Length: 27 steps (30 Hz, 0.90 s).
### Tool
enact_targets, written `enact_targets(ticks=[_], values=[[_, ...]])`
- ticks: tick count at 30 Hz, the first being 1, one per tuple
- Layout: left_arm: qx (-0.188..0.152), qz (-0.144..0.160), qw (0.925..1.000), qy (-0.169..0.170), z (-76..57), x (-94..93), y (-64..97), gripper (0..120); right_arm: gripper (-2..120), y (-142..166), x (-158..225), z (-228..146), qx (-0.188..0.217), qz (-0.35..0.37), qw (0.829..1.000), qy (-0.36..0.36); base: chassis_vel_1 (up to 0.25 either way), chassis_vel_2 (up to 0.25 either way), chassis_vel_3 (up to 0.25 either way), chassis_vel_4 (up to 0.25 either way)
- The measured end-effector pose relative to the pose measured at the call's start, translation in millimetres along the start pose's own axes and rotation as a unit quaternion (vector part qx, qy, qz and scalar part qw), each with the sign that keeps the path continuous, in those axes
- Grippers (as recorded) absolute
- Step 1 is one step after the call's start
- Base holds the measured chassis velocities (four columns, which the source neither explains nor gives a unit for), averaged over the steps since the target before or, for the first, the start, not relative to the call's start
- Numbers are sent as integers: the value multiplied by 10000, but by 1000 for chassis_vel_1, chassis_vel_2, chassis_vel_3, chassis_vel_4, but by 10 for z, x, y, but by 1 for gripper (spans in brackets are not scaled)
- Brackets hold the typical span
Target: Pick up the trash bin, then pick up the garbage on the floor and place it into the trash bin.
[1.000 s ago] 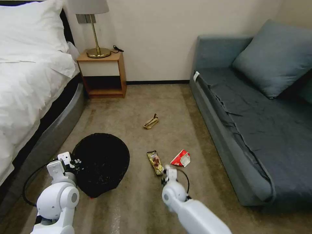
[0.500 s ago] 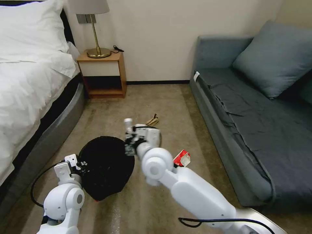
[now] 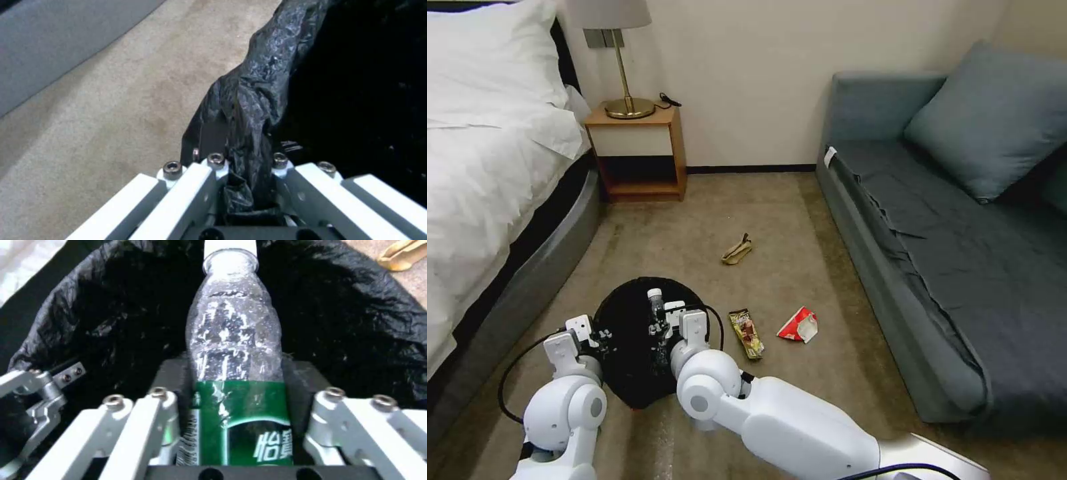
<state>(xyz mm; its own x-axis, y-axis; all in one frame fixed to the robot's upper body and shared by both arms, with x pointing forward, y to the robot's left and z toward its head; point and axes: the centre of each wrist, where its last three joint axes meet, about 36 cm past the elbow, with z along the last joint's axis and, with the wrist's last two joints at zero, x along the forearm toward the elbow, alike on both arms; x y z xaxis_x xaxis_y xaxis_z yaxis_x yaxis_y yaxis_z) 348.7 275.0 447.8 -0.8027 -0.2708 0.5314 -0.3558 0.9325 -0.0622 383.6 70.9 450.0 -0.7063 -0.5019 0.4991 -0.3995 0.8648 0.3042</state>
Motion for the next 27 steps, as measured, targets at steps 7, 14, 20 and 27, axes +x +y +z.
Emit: enact_targets(ticks=[7, 14, 20, 27], values=[[10, 4, 10000, -11, -3, 15, -4, 3, 68, 14, 44, -29, -14, -87, 9999, -51, 0, 0, 0, 0], [19, -9, 10000, -16, -2, 26, 5, 3, 91, 6, 72, -62, 15, -101, 9998, -164, 0, 0, 0, 0], [27, -59, 10000, -30, -17, 21, 52, 3, 100, -460, 261, -666, -153, -74, 9862, -1647, 0, 0, 0, 0], [7, -61, 10000, -57, -39, 16, 81, 3, 100, -1343, 687, -832, 246, 442, 9341, -3535, 0, 0, 0, 0]])
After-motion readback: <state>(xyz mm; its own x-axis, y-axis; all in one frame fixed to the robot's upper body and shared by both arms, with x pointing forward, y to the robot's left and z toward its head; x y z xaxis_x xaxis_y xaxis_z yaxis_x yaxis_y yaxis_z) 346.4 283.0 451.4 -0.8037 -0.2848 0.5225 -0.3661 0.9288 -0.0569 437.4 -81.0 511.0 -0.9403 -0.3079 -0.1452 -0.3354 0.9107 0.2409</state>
